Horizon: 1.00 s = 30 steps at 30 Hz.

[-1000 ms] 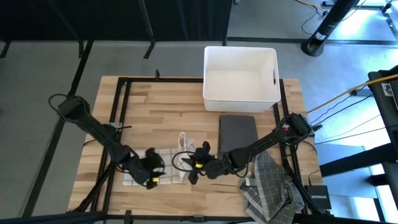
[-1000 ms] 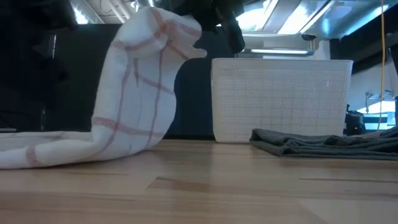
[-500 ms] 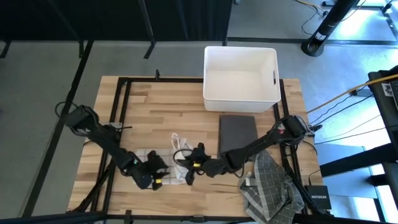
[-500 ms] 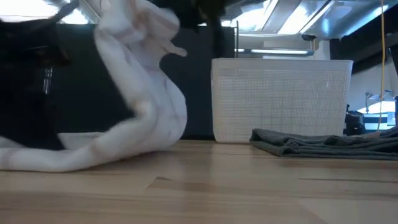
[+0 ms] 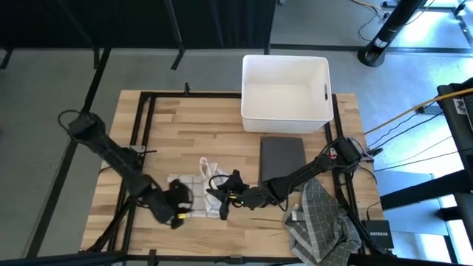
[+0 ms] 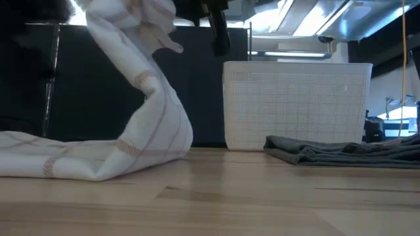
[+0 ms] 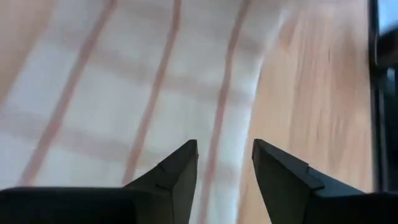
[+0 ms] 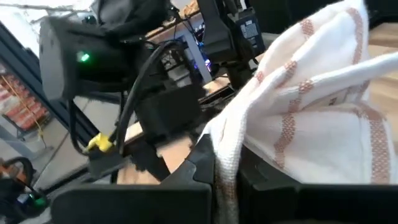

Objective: Fold towel
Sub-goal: Fold the white towel

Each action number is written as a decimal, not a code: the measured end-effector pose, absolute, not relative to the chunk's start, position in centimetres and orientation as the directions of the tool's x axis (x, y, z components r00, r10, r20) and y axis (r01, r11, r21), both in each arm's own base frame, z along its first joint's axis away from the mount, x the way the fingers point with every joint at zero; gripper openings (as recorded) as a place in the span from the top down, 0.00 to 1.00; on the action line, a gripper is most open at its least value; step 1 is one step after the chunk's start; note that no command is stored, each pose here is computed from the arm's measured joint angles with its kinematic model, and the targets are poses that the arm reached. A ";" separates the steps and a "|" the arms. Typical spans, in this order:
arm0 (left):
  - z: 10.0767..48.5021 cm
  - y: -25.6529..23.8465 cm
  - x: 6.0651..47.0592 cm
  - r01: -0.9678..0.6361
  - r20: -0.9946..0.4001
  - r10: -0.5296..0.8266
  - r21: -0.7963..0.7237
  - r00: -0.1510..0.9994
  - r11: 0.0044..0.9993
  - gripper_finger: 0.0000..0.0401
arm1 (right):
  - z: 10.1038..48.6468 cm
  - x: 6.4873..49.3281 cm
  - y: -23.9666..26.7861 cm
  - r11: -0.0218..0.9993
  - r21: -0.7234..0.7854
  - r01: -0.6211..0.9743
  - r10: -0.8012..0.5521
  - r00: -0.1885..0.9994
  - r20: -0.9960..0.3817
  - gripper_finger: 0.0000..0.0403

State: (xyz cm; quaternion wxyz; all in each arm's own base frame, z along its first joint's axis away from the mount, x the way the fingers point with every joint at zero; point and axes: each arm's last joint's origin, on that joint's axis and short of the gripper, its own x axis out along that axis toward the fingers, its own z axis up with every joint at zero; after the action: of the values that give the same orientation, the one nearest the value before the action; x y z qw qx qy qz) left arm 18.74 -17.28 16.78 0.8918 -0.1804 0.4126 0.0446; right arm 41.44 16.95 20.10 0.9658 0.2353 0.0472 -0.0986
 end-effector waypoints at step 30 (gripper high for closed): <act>11.3 -17.9 13.7 -0.412 -0.798 0.099 -0.196 0.595 0.890 0.63 | 12.1 49.2 16.1 0.774 0.580 0.255 -0.102 0.954 -0.283 0.91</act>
State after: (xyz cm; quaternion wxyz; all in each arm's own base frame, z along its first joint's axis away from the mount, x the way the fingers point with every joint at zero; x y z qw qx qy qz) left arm 13.69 -17.87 11.31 0.8739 -0.1832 0.4258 0.1462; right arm 49.16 16.06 12.15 0.9342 0.3227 0.1185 -0.0955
